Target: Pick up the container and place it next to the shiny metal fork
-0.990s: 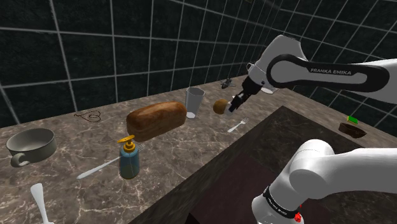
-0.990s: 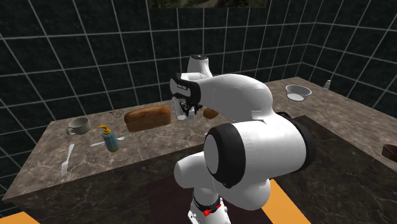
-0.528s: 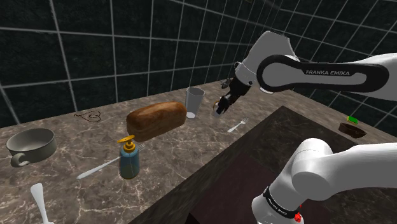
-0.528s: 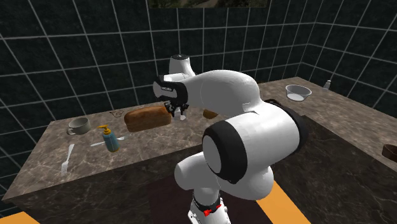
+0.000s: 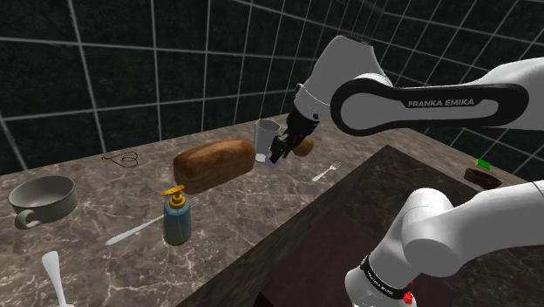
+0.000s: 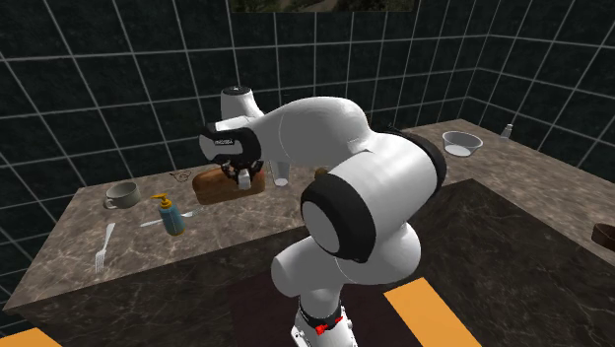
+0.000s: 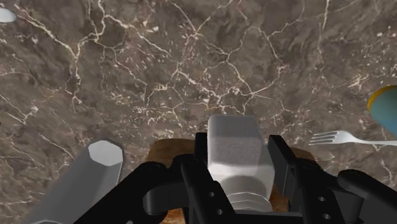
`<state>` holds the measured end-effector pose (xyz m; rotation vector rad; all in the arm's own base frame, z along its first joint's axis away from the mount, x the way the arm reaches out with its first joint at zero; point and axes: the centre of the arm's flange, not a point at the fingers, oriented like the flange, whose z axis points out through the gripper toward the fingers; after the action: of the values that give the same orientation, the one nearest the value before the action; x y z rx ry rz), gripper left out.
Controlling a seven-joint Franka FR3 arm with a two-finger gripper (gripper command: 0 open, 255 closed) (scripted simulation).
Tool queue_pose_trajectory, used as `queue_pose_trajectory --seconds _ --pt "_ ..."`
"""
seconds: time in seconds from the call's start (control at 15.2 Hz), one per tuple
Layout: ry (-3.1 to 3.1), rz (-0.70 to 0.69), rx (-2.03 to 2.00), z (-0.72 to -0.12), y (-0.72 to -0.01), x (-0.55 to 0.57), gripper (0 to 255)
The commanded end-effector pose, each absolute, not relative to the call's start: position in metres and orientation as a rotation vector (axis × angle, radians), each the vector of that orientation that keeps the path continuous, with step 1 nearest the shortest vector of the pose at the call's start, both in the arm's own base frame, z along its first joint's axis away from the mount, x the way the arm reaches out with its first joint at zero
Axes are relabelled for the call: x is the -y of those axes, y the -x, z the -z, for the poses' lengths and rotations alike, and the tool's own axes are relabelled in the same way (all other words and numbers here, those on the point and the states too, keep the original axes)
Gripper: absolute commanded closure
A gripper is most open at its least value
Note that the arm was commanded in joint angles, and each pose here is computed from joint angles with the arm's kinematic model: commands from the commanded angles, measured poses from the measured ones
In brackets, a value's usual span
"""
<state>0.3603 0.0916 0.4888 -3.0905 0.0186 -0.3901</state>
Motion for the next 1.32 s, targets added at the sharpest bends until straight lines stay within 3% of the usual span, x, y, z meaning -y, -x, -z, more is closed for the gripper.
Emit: queue_pose_trajectory --seconds 0.0,1.25 --pt "3.09 0.39 -0.02 -0.488 -0.365 -0.117 255" --pt "3.09 0.39 -0.02 -0.489 -0.427 -0.359 255"
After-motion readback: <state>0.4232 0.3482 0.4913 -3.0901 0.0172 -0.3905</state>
